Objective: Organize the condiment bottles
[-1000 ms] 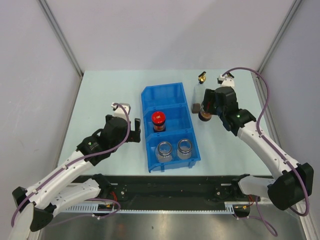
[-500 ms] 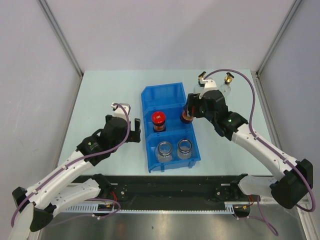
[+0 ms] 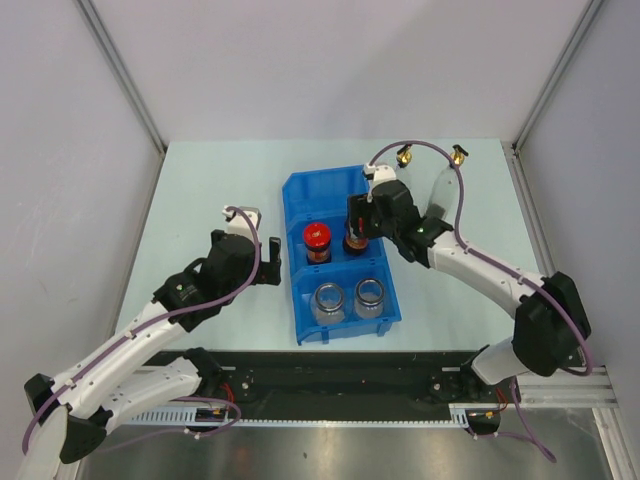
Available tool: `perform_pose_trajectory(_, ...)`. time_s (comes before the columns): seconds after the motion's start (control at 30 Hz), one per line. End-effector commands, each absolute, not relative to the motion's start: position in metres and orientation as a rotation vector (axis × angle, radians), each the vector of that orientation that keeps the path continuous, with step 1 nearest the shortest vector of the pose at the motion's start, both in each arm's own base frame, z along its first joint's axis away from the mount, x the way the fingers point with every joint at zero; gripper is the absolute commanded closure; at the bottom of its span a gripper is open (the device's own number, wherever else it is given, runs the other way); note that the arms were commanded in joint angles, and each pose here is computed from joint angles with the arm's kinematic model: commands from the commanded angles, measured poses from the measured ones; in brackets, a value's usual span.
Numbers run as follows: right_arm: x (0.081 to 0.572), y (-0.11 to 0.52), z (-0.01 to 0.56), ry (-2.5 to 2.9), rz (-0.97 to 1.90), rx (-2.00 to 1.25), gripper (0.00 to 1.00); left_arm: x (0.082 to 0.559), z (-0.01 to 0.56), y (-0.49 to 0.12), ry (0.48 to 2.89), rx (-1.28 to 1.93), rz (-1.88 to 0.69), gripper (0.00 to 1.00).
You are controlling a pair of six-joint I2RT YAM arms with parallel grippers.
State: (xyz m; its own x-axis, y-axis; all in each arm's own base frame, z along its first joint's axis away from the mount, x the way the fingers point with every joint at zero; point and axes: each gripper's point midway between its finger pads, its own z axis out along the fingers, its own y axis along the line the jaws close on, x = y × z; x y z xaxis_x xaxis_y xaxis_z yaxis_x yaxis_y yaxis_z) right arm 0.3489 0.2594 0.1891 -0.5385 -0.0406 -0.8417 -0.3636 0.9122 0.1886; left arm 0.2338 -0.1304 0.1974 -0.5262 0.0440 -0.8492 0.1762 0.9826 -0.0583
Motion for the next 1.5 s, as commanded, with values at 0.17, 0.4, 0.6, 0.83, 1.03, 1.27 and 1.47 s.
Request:
perform_pose_trajectory(0.17,0.383,0.295,0.217,1.965,0.475,-0.302,1.0,0.235,0.202,-0.131,2.102,0.13,-0.182,0.0)
perform_pose_trajectory(0.4,0.388,0.299,0.196,2.006,0.401,-0.328,1.0,0.235,0.201,-0.131,2.105,0.132,-0.181,0.0)
perform_pose_trajectory(0.6,0.389,0.298,0.189,2.012,0.353,-0.35,0.99,0.236,0.2,-0.132,2.108,0.134,-0.18,0.0)
perform_pose_trajectory(0.83,0.388,0.296,0.181,2.033,0.317,-0.353,0.51,0.236,0.201,-0.131,2.103,0.131,-0.178,0.0)
perform_pose_trajectory(1.03,0.389,0.291,0.186,2.031,0.294,-0.332,0.21,0.236,0.201,-0.131,2.104,0.13,-0.178,0.0)
perform_pose_trajectory(1.27,0.385,0.287,0.206,1.995,0.292,-0.323,0.0,0.235,0.201,-0.131,2.103,0.129,-0.181,0.0)
perform_pose_trajectory(1.47,0.381,0.279,0.236,1.946,0.299,-0.294,0.0,0.236,0.201,-0.131,2.103,0.128,-0.18,0.0)
